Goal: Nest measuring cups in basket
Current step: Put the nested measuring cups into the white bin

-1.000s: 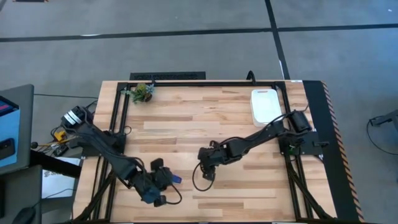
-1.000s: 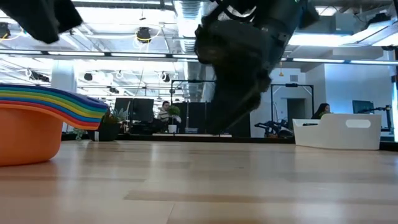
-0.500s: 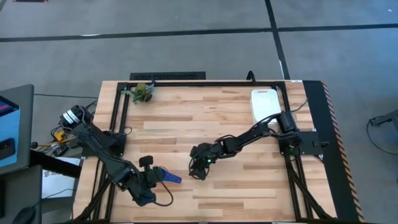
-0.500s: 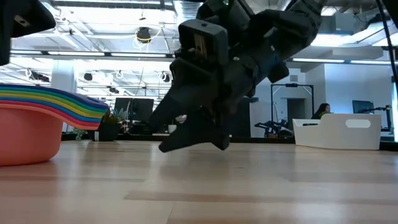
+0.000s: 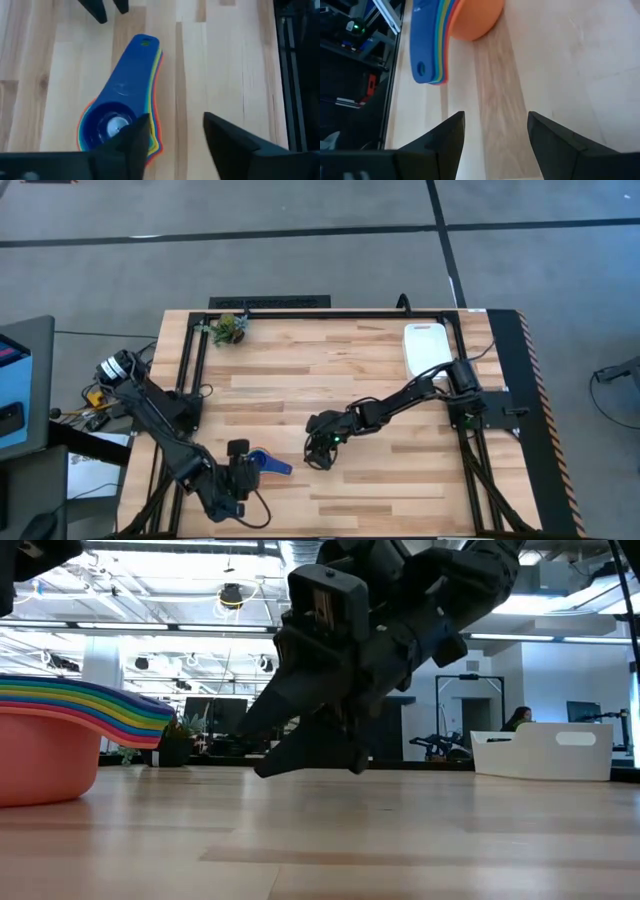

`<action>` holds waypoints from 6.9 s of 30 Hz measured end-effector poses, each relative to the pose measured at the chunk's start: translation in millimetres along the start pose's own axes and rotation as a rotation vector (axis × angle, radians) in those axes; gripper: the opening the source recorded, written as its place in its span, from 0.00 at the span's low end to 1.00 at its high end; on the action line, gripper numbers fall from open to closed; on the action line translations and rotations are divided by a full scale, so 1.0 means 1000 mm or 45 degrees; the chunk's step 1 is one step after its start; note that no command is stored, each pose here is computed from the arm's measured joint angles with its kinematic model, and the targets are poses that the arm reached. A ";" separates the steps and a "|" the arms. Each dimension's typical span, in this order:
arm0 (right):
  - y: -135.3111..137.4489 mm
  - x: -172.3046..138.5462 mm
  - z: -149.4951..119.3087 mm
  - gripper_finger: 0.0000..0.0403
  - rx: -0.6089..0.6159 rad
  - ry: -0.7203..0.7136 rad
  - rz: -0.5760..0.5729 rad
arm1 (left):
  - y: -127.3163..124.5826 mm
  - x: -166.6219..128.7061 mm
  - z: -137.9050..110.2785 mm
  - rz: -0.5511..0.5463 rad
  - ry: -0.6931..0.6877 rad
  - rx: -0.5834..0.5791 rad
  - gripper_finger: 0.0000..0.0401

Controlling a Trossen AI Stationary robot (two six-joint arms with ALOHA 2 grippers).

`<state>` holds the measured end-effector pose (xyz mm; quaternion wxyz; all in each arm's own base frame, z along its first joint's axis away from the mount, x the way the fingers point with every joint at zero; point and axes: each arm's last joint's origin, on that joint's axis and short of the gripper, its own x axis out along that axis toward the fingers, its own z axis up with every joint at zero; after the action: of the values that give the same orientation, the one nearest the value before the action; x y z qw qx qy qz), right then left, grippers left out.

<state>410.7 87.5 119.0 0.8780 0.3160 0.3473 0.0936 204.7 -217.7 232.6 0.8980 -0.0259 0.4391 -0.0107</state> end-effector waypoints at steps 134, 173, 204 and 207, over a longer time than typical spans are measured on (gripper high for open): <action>-0.001 -0.022 0.044 0.70 0.040 -0.193 0.073 | 0.118 0.021 -0.058 -0.444 -0.032 -0.910 0.63; 0.003 0.010 0.075 0.79 -0.150 0.032 -0.027 | 0.130 0.079 -0.052 -0.039 -0.253 -0.664 0.63; 0.012 0.009 0.065 0.79 0.137 0.151 -0.001 | 0.114 0.070 -0.055 -0.140 -0.257 -0.722 0.63; 0.012 0.009 0.065 0.79 0.154 0.154 -0.005 | 0.114 0.070 -0.055 -0.137 -0.264 -0.724 0.63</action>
<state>461.3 68.4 157.7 0.8348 0.3616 0.4053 0.0896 203.6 -108.4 137.6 0.8929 -0.3003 0.3287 0.0678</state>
